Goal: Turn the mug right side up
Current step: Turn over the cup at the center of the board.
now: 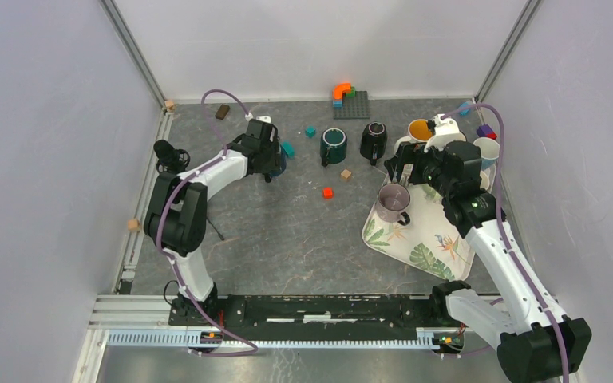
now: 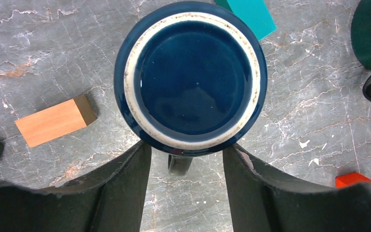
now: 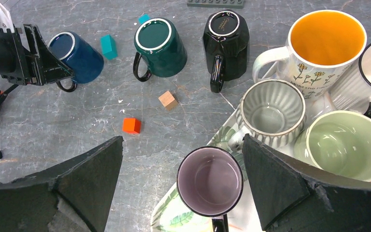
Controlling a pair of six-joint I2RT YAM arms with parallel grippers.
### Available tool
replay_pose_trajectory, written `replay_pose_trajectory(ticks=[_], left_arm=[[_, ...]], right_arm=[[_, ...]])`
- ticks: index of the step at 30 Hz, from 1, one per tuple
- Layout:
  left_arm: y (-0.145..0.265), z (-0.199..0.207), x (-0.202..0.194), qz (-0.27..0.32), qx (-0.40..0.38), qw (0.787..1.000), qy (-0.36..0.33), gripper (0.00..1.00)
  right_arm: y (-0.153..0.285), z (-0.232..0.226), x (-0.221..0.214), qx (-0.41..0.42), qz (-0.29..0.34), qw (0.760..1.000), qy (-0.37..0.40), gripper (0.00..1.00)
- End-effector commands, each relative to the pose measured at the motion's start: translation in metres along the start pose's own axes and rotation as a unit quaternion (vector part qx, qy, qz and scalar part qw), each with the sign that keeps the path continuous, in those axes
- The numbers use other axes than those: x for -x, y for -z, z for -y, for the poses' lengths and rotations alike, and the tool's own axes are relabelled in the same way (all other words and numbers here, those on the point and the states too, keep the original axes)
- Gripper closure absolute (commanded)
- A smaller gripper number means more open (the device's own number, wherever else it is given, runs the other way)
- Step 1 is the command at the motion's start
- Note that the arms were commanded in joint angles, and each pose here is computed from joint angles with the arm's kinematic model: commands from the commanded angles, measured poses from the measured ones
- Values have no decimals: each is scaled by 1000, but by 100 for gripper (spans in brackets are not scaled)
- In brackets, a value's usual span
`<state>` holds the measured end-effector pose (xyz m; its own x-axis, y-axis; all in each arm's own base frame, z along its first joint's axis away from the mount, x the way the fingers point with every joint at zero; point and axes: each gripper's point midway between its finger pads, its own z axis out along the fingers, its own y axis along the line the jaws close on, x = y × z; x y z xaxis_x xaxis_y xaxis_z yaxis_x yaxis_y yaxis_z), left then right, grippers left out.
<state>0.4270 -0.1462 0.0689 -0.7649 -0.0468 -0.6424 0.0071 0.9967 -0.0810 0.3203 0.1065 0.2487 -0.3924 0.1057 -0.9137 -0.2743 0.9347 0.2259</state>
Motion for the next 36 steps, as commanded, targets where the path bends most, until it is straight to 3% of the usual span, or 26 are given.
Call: replay_pose_trajectory(ticks=[1, 14, 22, 28, 31, 36], left_arm=[[-3, -4, 15, 14, 16, 1000, -17, 40], [-10, -5, 17, 13, 23, 999, -32, 52], [-11, -5, 18, 13, 20, 999, -45, 76], [-7, -5, 16, 13, 18, 999, -46, 88], [-6, -7, 14, 13, 22, 999, -45, 86], [-11, -10, 8, 6, 31, 999, -42, 65]], right_arm=[[3, -1, 11, -2, 16, 1000, 13, 2], [3, 2, 7, -6, 11, 1000, 15, 2], [1, 2, 4, -6, 7, 1000, 15, 2], [1, 1, 2, -4, 6, 1000, 13, 2], [0, 1, 1, -1, 6, 1000, 12, 2], [-1, 0, 2, 2, 7, 1000, 11, 2]])
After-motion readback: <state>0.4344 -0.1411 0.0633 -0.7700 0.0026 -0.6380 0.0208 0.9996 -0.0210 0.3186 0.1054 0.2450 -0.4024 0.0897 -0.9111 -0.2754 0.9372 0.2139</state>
